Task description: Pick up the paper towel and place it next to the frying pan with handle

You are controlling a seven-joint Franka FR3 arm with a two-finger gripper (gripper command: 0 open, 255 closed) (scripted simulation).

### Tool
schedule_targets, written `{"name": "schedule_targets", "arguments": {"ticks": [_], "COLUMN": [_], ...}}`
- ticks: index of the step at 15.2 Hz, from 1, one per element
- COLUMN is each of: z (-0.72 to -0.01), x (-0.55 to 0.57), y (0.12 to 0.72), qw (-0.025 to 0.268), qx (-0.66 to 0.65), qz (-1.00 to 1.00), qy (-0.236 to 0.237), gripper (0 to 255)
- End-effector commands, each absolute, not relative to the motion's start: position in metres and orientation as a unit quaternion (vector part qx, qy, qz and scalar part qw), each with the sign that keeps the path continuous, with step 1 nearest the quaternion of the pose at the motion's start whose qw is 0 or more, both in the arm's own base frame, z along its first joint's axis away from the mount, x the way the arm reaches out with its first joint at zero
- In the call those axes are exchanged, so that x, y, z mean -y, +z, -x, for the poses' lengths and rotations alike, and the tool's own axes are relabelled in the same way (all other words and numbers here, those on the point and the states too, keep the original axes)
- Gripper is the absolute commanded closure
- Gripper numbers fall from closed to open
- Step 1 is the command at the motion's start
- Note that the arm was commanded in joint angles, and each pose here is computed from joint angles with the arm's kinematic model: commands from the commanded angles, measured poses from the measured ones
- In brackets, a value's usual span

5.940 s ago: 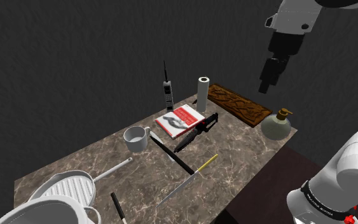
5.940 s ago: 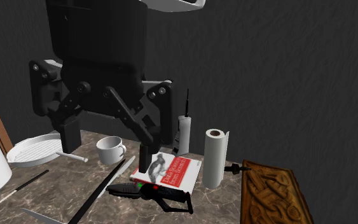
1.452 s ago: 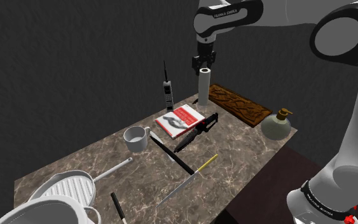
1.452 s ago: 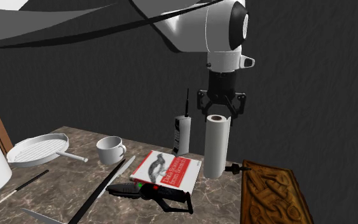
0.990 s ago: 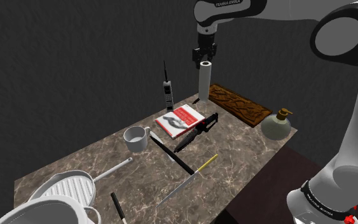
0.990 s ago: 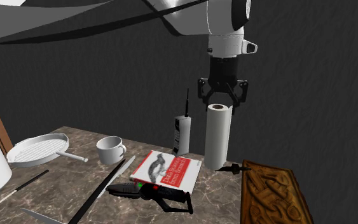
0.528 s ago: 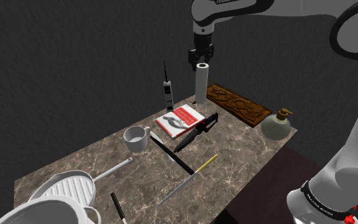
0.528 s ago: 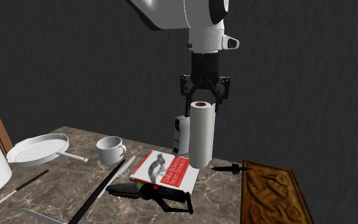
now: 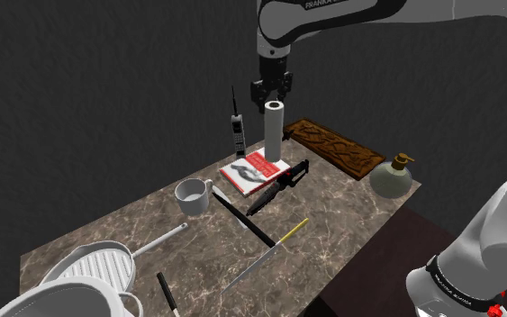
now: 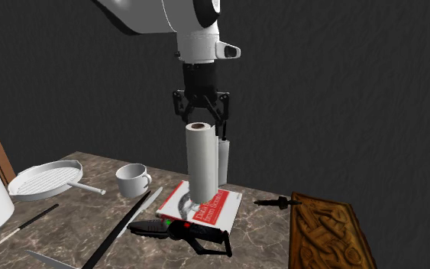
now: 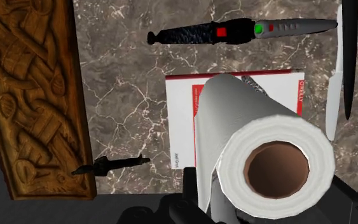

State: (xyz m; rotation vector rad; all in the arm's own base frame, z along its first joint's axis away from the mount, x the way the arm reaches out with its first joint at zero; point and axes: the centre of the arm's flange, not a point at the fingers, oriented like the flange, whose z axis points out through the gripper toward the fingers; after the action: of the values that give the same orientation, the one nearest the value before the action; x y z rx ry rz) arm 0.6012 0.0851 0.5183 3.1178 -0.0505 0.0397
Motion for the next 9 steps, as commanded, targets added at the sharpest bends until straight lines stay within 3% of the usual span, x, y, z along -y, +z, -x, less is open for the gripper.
{"name": "schedule_targets", "arguments": {"ticks": [1,9], "z": [-0.591,-0.548], "x": [-0.11,-0.206], "y": [0.52,0.52], "qw": [0.012,0.012], "qx": [0.017,0.017], "qz": [-1.0,-1.0], "qy": [0.013,0.013], "gripper": [255,255]}}
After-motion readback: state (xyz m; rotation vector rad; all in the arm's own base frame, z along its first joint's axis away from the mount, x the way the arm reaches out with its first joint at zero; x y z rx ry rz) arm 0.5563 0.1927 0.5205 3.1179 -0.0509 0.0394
